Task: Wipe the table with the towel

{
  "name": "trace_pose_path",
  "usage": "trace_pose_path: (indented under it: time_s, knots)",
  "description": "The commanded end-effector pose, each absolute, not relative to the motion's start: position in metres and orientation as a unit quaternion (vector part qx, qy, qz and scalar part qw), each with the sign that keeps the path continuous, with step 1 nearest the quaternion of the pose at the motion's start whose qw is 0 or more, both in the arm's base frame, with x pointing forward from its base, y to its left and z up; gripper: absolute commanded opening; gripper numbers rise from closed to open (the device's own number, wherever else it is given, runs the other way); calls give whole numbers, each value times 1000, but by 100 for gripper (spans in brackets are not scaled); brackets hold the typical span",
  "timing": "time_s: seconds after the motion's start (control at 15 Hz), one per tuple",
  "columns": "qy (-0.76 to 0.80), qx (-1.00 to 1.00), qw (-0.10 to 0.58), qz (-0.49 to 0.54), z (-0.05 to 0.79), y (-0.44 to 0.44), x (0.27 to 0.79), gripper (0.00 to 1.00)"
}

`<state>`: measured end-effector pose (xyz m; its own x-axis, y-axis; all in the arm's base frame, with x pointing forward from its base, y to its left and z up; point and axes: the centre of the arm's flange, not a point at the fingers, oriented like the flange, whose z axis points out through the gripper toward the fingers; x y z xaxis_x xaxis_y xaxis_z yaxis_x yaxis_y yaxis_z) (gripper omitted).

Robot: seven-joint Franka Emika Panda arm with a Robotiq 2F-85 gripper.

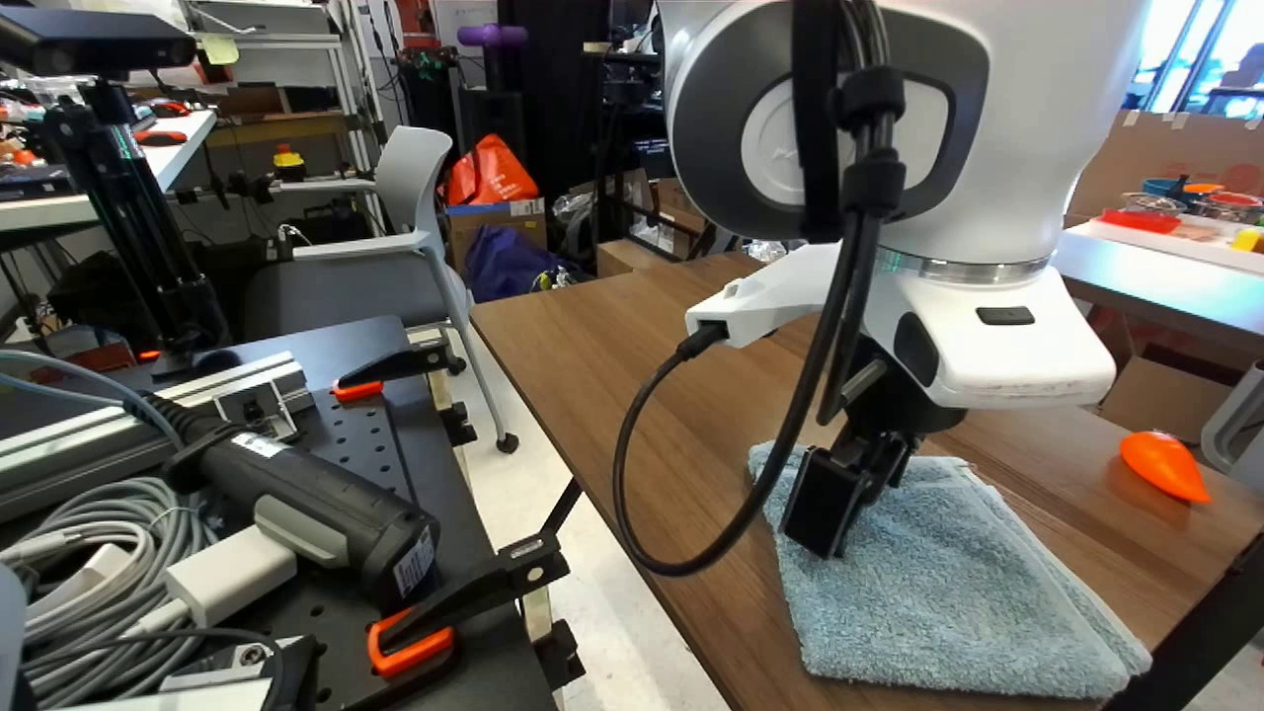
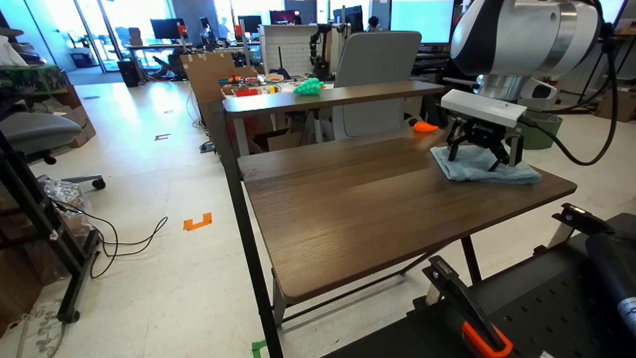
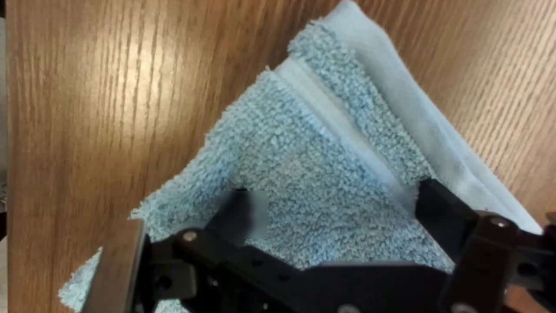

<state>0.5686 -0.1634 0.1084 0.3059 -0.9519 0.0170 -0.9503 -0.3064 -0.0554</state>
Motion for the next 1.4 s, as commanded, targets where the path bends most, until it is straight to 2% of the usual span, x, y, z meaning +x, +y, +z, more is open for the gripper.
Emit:
trace_pose_path:
  time_s: [0.0, 0.33, 0.73, 0.93, 1.13, 1.33]
  knots:
    - [586, -810, 21, -21, 107, -167, 571, 100]
    - [586, -810, 15, 33, 86, -172, 573, 100]
    - [485, -871, -3, 82, 58, -134, 514, 100]
    - [456, -886, -5, 87, 61, -97, 509, 100]
    - [454, -887, 14, 90, 78, -71, 530, 100]
    - [515, -853, 32, 84, 84, -76, 581, 100]
